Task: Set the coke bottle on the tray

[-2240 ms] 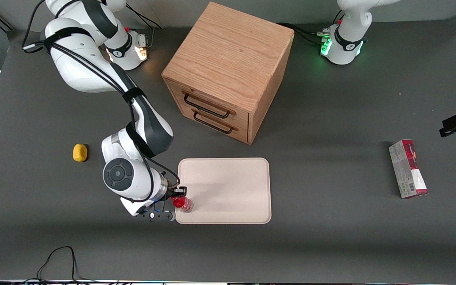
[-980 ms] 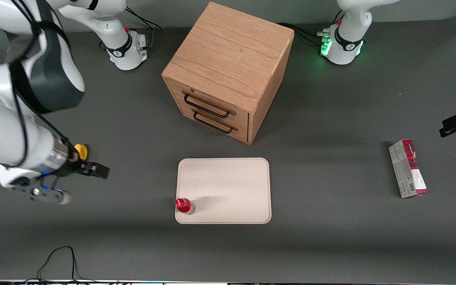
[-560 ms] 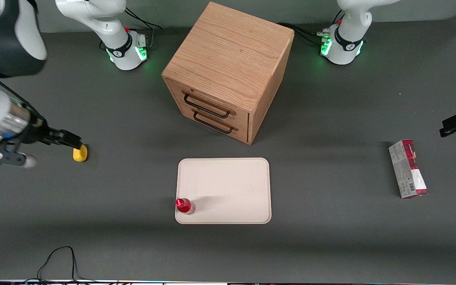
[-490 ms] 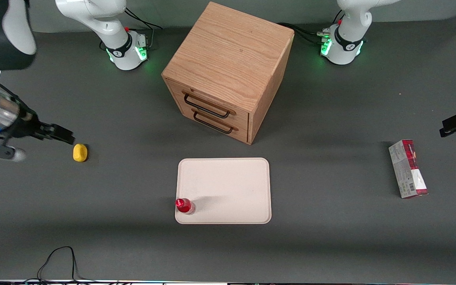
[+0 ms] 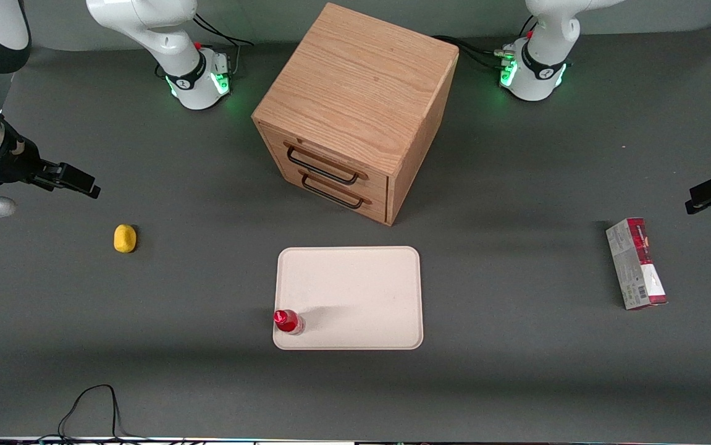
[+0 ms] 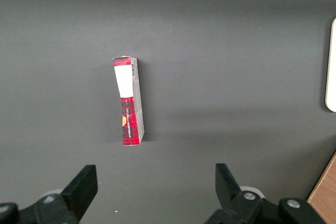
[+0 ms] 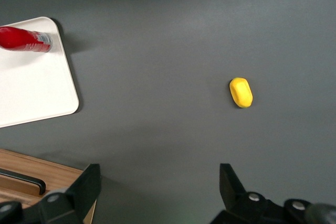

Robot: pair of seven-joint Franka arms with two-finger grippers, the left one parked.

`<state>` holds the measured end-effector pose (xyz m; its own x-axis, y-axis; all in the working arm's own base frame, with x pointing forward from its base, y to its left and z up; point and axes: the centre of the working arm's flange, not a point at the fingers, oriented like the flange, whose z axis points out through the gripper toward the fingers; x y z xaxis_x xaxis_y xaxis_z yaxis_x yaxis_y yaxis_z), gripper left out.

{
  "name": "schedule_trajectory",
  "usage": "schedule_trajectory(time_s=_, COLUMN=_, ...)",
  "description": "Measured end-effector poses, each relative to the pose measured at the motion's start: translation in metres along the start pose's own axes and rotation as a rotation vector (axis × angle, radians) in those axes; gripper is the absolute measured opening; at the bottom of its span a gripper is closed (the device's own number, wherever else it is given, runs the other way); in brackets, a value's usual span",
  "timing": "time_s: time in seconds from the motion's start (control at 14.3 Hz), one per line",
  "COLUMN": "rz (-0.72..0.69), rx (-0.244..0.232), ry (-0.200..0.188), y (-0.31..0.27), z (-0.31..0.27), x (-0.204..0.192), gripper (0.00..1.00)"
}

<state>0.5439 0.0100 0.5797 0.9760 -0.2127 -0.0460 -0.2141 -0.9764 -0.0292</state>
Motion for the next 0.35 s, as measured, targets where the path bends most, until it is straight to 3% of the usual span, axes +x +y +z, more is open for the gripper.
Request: schedule_trajectory(time_s=0.35, rz=-0.021, rx=0.006, ry=0.016, y=-0.006, z=-0.011, x=-0.021, gripper=1.0)
